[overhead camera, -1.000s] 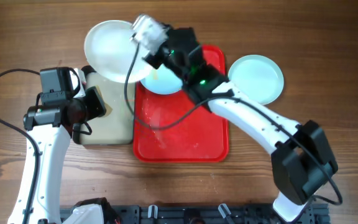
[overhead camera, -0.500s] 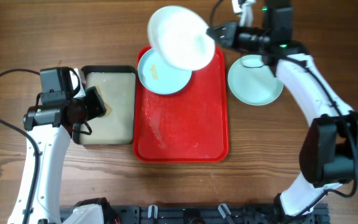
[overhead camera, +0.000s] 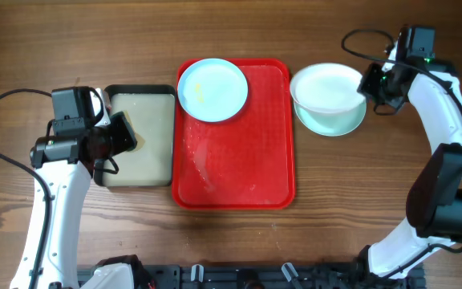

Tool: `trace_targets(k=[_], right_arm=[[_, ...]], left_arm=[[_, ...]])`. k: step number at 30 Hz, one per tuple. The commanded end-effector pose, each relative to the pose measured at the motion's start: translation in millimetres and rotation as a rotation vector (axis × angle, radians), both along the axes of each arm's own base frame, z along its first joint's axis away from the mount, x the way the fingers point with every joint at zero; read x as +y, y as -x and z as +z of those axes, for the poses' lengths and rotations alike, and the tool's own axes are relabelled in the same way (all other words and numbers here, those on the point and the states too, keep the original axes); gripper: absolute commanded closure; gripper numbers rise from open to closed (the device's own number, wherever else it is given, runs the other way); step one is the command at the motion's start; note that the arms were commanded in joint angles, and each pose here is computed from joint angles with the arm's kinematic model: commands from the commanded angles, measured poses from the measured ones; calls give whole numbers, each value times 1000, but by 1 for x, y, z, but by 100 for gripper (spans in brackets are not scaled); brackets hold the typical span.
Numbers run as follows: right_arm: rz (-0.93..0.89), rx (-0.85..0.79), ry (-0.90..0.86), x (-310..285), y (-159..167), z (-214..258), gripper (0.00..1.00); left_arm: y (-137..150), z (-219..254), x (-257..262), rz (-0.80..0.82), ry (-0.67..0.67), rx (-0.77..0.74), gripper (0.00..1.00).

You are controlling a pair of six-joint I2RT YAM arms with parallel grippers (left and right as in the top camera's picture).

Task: Clean dirty plates on tray and stack at the side
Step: 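Lower the white plate onto the pale blue plate right of tray, then grasp the stained pale blue plate's rim with the right gripper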

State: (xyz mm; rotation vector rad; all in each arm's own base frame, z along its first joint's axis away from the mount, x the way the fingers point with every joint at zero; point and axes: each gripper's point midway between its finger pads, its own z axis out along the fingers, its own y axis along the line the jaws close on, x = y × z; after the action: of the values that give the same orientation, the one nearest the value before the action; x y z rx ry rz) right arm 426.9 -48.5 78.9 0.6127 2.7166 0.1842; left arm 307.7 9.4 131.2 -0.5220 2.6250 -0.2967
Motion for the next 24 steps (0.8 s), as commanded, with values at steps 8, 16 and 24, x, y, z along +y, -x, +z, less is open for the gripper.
trace_targets(k=[8,16,24], right_arm=[[-2,108,89,-7,34,-34,94],[128,20,-215,56,21,-28,9],[419,-124,-338,182,4,-4,11]], left_arm=[[0,0,2,-7,-12,-4,94],[0,0,2,-7,-12,-4,94],[0,0,2,-7,-12,-4,94]])
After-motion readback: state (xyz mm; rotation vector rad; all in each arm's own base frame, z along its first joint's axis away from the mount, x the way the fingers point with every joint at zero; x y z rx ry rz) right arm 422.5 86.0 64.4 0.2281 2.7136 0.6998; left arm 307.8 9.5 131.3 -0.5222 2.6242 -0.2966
